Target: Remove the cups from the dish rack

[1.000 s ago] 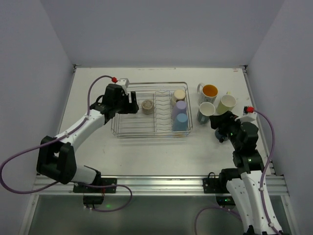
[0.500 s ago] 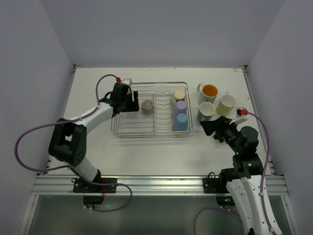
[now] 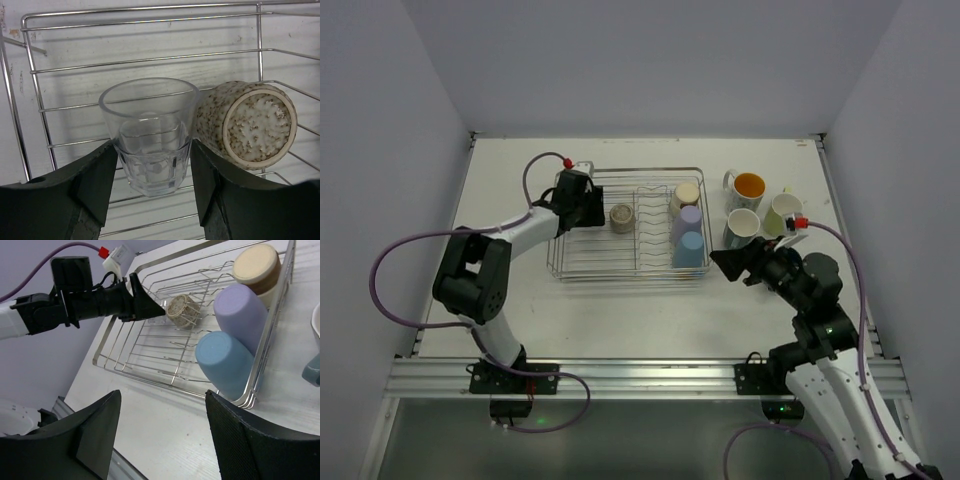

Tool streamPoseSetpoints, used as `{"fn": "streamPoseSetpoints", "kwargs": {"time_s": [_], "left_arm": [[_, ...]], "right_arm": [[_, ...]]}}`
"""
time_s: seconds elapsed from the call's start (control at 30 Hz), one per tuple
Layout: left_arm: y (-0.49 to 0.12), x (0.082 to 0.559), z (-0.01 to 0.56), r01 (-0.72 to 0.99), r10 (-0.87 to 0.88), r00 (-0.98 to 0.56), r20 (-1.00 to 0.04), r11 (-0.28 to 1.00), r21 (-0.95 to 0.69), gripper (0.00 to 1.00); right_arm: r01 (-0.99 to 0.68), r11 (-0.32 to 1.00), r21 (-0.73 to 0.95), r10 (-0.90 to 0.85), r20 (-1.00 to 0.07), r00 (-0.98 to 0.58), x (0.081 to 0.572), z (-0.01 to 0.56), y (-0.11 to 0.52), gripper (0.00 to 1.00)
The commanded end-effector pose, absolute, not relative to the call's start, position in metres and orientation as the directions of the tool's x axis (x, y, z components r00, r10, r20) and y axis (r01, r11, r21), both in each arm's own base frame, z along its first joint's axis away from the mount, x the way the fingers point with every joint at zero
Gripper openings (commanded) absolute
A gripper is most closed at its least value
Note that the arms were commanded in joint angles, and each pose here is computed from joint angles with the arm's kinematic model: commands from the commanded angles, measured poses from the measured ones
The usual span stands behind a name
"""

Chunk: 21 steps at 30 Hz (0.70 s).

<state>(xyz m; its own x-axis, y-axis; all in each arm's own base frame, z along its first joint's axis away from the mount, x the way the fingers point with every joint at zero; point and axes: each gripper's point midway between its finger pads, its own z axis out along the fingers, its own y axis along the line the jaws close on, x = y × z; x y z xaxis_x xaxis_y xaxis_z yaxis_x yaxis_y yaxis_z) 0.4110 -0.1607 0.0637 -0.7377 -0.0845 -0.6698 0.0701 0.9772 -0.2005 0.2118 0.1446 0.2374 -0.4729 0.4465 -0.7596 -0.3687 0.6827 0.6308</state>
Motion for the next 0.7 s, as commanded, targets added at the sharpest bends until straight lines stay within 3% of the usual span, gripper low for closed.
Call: {"fn": "streamPoseSetpoints", "kwargs": {"time_s": [0.0, 0.03, 0.17, 0.2, 0.43, 0.67], "left_arm": [[-0.158, 0.442, 0.087, 0.084, -0.086, -0.657, -0.749, 0.979, -0.186, 0.62], [-0.156, 0.443, 0.087, 0.082, -0.088, -0.654, -0.751, 0.979, -0.186, 0.62], [-0.155, 0.439, 0.091, 0.087, -0.095, -0.648, -0.756, 0.976, -0.197, 0.31], [-0.156, 0.437, 0.094, 0.091, -0.1, -0.644, -0.758, 0.975, -0.205, 0.28], [-0.157, 0.406, 0.158, 0.154, -0.166, -0.544, -0.822, 0.944, -0.293, 0.22], [-0.18, 0.335, 0.201, 0.385, -0.173, -0.512, -0.841, 0.829, -0.405, 0.19]], "right_arm": [[-0.435, 0.636, 0.637, 0.461, -0.766, -0.448, 0.211, 0.265, 0.156, 0.71], [-0.441, 0.628, 0.641, 0.457, -0.763, -0.457, 0.21, 0.264, 0.16, 0.72], [-0.458, 0.601, 0.655, 0.451, -0.751, -0.482, 0.209, 0.264, 0.172, 0.73], [-0.467, 0.59, 0.659, 0.455, -0.749, -0.482, 0.21, 0.267, 0.175, 0.73], [-0.496, 0.54, 0.68, 0.423, -0.729, -0.538, 0.216, 0.274, 0.213, 0.73], [-0.538, 0.491, 0.685, 0.399, -0.726, -0.56, 0.221, 0.306, 0.263, 0.73]]}}
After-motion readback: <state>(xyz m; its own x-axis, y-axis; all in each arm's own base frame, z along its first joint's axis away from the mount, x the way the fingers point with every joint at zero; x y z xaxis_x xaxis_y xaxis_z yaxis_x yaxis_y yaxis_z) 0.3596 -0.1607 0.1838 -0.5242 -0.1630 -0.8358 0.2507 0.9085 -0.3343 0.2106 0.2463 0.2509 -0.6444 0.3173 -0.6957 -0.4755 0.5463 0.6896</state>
